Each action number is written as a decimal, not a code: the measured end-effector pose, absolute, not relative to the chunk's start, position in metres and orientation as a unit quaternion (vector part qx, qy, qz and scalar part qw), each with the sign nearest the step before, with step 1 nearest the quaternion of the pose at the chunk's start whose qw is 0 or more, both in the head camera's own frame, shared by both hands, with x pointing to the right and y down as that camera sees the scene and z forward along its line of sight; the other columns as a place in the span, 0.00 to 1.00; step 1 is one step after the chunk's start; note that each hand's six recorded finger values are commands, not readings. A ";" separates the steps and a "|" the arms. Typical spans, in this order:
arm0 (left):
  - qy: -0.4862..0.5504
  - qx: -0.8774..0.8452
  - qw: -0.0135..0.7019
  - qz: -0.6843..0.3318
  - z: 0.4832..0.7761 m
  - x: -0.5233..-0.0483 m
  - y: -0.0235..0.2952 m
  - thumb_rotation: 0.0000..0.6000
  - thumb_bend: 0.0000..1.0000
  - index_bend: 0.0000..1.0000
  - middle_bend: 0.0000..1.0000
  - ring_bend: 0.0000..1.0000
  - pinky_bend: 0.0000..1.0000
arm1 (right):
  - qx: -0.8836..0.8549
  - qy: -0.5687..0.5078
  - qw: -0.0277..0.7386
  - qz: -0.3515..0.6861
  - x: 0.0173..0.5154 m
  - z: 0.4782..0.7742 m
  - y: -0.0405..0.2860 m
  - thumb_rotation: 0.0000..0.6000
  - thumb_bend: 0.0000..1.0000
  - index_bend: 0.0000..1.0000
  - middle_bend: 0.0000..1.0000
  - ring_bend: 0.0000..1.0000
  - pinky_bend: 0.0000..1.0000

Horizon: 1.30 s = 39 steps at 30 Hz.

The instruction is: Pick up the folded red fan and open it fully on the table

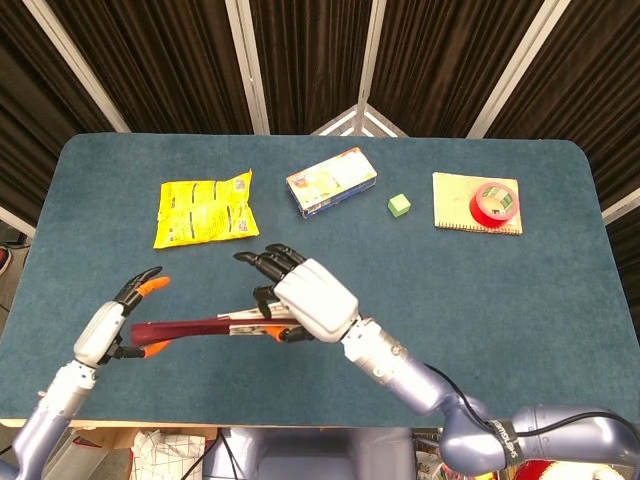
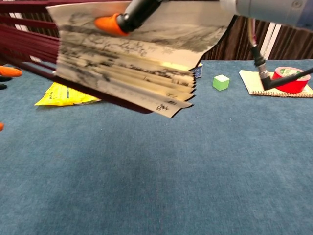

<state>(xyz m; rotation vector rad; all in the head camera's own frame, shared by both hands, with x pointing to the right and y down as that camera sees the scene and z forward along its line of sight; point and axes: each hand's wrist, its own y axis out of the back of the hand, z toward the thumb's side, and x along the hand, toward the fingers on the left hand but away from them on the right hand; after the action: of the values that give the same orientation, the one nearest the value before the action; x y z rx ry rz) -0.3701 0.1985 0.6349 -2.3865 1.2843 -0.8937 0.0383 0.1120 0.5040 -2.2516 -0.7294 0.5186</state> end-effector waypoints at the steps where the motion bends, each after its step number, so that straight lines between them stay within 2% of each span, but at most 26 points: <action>1: 0.445 -0.832 0.134 -0.303 0.637 -0.367 0.199 1.00 0.31 0.17 0.00 0.00 0.00 | -0.870 -0.280 0.353 0.200 0.036 0.504 0.114 1.00 0.41 0.79 0.15 0.20 0.15; 19: 0.416 -0.888 0.014 -0.198 0.663 -0.294 0.208 1.00 0.25 0.19 0.00 0.00 0.00 | -0.877 -0.274 0.346 0.189 0.016 0.501 0.132 1.00 0.41 0.80 0.15 0.20 0.15; 28: 0.404 -0.899 -0.008 -0.169 0.668 -0.265 0.218 1.00 0.25 0.22 0.01 0.00 0.00 | -0.878 -0.279 0.338 0.192 0.012 0.504 0.134 1.00 0.41 0.80 0.15 0.20 0.15; 33: 0.408 -0.900 -0.015 -0.150 0.667 -0.253 0.219 1.00 0.32 0.29 0.06 0.00 0.00 | -0.879 -0.274 0.340 0.190 0.009 0.504 0.138 1.00 0.41 0.80 0.15 0.20 0.15; 39: 0.416 -0.899 -0.029 -0.130 0.665 -0.243 0.215 1.00 0.33 0.32 0.08 0.00 0.00 | -0.878 -0.276 0.340 0.194 0.011 0.505 0.138 1.00 0.41 0.80 0.15 0.20 0.15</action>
<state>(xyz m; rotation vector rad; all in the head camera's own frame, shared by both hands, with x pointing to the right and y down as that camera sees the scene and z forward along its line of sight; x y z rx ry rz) -0.2427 0.2149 0.6648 -2.8777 1.3327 -0.4170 0.0110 0.1383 0.5046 -2.2859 -0.7182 0.5046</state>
